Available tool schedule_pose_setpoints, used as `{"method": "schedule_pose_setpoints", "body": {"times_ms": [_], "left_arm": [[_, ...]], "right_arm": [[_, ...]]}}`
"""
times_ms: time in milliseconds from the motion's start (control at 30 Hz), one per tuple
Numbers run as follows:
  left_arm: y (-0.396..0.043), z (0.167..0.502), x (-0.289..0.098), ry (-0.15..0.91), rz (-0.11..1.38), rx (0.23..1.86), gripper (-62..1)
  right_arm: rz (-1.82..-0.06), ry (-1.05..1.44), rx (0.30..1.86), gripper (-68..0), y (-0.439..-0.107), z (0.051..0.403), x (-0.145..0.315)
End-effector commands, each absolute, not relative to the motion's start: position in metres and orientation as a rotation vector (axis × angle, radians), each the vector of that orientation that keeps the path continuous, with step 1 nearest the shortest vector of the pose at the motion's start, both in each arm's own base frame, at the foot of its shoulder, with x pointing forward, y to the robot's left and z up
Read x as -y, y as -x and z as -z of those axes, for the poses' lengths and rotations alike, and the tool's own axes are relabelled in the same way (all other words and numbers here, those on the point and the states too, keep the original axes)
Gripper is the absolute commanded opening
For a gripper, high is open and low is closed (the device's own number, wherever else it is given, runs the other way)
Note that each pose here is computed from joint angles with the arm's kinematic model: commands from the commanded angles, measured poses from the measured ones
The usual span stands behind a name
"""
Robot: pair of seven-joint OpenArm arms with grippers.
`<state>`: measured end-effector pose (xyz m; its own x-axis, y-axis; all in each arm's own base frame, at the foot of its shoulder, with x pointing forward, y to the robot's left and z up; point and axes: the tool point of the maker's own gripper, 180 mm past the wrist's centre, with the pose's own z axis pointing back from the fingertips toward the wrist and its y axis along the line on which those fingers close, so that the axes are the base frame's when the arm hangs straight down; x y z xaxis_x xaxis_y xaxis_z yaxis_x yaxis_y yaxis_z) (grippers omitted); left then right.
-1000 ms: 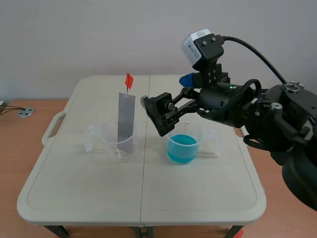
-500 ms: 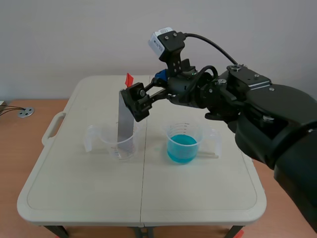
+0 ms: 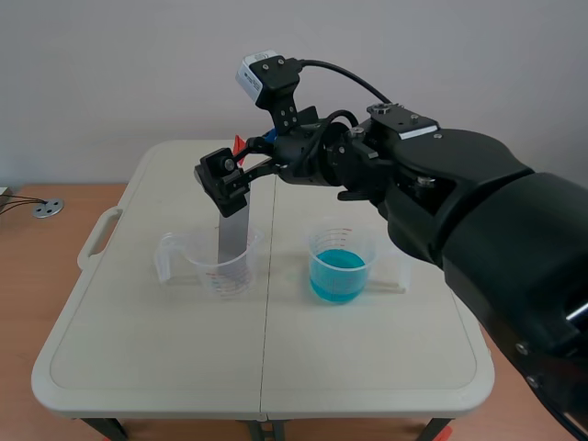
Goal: Hold the metal plate by the orange handle, dip it into the blue solution, take it out and point at it, then put the plate back in the beaker on the left.
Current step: 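Lift the metal plate out of the left beaker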
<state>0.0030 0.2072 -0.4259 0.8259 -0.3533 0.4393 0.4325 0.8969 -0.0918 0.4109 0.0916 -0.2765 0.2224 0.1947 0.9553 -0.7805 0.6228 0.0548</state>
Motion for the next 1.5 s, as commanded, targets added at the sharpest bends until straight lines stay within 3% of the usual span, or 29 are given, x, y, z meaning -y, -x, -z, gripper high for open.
{"method": "schedule_pose_setpoints", "body": {"times_ms": [0, 67, 467, 900, 1133, 1467], "left_arm": [[-0.004, 0.423, -0.201, 0.208, 0.414, 0.444, -58.2], [-0.007, 0.423, -0.200, 0.211, 0.416, 0.450, -58.2], [-0.008, 0.423, -0.198, 0.220, 0.419, 0.451, -58.2], [-0.008, 0.423, -0.198, 0.220, 0.419, 0.451, -58.2], [-0.008, 0.423, -0.198, 0.220, 0.419, 0.451, -58.2], [-0.008, 0.423, -0.198, 0.220, 0.419, 0.451, -58.2]], "right_arm": [[-0.745, -0.632, 1.226, -1.2, -0.418, 0.252, -0.099], [-0.745, -0.635, 1.227, -2.6, -0.417, 0.252, -0.100], [-0.749, -0.640, 1.223, -27.6, -0.416, 0.252, -0.100], [-0.752, -0.654, 1.215, -46.5, -0.413, 0.254, -0.102], [-0.752, -0.653, 1.215, -64.9, -0.413, 0.254, -0.102], [-0.828, -0.757, 1.216, -66.0, -0.397, 0.247, -0.114]]}}
